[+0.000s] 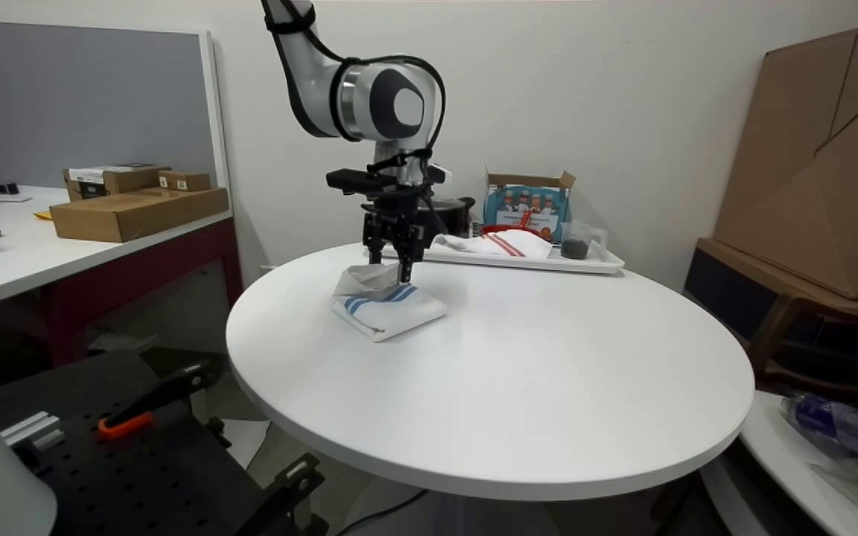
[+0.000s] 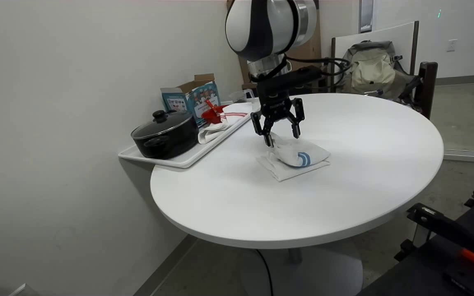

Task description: Fold the bluestripped table cloth

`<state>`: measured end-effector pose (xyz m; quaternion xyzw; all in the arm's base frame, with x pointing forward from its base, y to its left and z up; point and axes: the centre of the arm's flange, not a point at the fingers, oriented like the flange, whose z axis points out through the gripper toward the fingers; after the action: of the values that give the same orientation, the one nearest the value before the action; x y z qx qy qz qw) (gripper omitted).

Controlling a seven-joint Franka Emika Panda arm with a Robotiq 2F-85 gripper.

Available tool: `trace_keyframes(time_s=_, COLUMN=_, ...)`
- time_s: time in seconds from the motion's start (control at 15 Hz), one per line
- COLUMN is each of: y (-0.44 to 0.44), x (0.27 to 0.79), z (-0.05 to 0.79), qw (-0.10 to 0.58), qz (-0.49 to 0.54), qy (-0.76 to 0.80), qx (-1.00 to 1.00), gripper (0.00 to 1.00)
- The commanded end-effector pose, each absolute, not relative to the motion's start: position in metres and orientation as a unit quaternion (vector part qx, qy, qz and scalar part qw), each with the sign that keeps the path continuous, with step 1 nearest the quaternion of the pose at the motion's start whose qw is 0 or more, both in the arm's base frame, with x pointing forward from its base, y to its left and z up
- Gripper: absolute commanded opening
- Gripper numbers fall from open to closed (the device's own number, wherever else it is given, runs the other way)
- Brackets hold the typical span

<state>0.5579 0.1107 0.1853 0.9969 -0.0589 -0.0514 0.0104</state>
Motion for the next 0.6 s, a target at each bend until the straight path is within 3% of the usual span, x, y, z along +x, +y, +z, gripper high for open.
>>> trace_keyframes(time_s=0.0, y=0.105, x=0.553, z=0.231, qw=0.008, qz=-0.015, qy=-0.053, qx=0.998, gripper=1.00)
trace_keyframes(time_s=0.53, y=0.094, x=0.507, z=0.349, qw=-0.037, qz=-0.058, qy=0.023, qx=0.997, gripper=1.00)
